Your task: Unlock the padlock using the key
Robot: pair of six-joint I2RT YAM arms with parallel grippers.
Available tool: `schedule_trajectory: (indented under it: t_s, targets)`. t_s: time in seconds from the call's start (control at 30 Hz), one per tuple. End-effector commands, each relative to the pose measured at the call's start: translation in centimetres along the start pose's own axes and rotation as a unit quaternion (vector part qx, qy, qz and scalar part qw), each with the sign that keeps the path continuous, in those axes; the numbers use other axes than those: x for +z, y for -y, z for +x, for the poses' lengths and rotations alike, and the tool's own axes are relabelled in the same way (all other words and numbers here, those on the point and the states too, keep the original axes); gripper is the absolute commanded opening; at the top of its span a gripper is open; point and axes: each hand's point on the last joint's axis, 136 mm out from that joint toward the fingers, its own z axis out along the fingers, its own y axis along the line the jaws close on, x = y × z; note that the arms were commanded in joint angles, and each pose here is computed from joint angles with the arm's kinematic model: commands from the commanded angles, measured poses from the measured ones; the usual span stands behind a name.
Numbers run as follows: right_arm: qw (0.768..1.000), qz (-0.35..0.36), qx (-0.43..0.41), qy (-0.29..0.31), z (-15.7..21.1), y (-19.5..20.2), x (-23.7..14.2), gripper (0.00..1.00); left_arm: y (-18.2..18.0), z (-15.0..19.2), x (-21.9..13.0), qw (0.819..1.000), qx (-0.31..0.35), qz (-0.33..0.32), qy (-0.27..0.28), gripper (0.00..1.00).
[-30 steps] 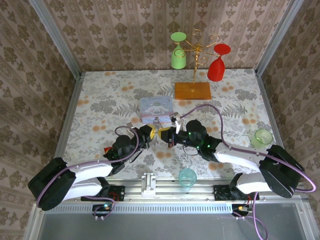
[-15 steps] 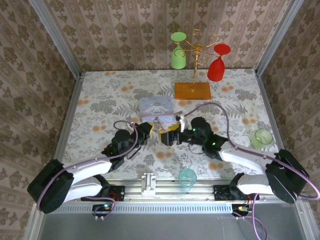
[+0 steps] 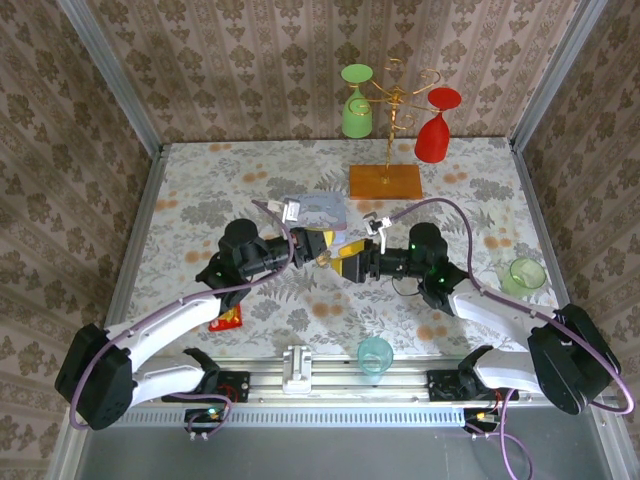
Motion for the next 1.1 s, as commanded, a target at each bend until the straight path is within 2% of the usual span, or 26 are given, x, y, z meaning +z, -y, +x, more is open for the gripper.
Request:
schedule_trajectory:
  t_s: [0.0, 0.2, 0.53, 1.0, 1.07]
  targets:
    - [0.998, -0.057, -0.013, 0.020, -0.8, -2.5, -0.1, 0.73, 1.8, 0.3, -0.1, 0.997, 0.060, 0.050, -0.020, 0.00]
    - [0.996, -0.082, -0.021, 0.021, -0.8, -3.9, 0.1, 0.66, 2.0, -0.6, -0.3, 0.996, 0.062, 0.057, 0.017, 0.00]
    - [0.991, -0.118, -0.006, 0.058, -1.7, -4.6, 0.7, 0.35, 2.1, -1.5, -0.3, 0.996, 0.043, 0.067, 0.049, 0.00]
    - [0.992, -0.107, -0.008, 0.073, -1.9, -4.4, 0.4, 0.25, 1.7, -1.9, -1.2, 0.994, 0.022, 0.064, 0.085, 0.00]
    - [0.992, -0.108, -0.009, 0.072, -1.9, -4.4, 0.4, 0.21, 1.6, -1.9, -1.2, 0.994, 0.022, 0.065, 0.088, 0.00]
